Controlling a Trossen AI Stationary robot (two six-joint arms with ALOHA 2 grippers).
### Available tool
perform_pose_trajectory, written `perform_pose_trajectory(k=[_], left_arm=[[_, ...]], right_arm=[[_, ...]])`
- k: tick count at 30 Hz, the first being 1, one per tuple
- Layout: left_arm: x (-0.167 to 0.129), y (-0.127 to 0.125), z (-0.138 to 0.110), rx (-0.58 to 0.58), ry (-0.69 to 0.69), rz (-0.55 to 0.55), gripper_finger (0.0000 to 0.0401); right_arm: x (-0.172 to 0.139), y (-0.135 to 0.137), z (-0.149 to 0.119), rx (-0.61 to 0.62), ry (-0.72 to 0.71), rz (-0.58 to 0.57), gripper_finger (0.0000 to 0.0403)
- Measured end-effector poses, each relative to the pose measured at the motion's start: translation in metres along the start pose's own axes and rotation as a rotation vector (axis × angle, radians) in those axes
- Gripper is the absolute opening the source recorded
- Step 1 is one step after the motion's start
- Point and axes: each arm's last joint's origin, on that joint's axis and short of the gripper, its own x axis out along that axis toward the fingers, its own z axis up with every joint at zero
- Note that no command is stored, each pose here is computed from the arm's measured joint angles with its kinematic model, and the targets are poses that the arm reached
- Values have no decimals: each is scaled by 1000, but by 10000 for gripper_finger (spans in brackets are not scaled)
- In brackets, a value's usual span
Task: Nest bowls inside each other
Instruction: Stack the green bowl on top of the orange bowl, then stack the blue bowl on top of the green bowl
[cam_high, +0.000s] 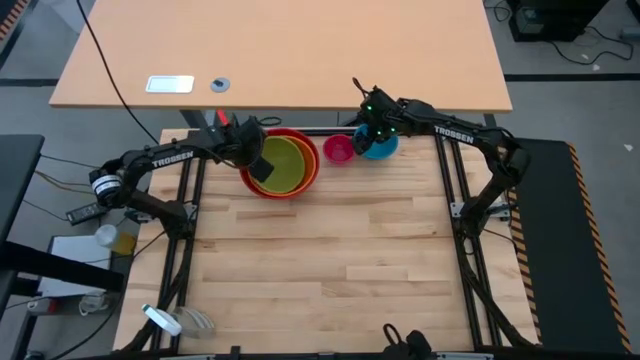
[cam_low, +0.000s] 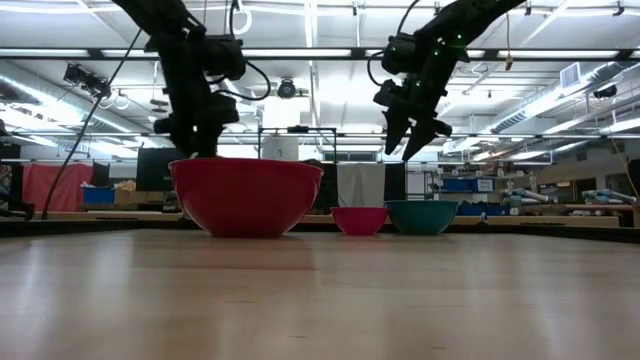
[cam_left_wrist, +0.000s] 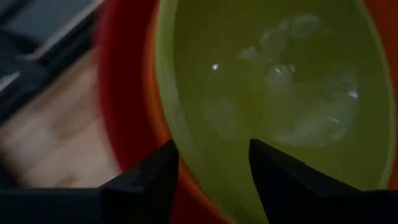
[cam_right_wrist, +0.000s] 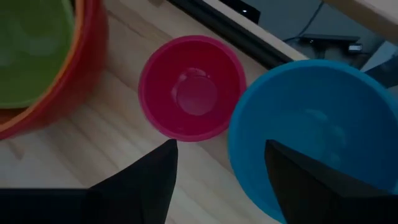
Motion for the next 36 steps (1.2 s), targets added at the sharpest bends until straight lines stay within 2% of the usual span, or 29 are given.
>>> perform_pose_trajectory(k=[3,7,12,16,22,27,33,36], left_arm=[[4,-2,0,15,-22,-82,193],[5,-2,-3,53,6,-82,192],[-22,0,-4,51,-115,-110,192],[-46,4,-8,-7,-219,-135,192],[-59,8,-11,-113,-271,-116,192],[-60,0,-7,-245,-308,-172,192],[-68,-17,2,-234,-440,-265,192],[-70,-22,2,-228,-454,-284,192]], right_arm=[[0,1,0,25,-6,3,246],[0,-3,0,82,1,-29,246],[0,-5,0,129,0,-43,246],[0,-8,1,112,-7,-63,246],[0,-39,13,36,-56,-98,246],[-3,-71,13,99,-10,-152,243],[2,-93,1,96,68,-260,238],[13,-107,-11,133,95,-256,236]])
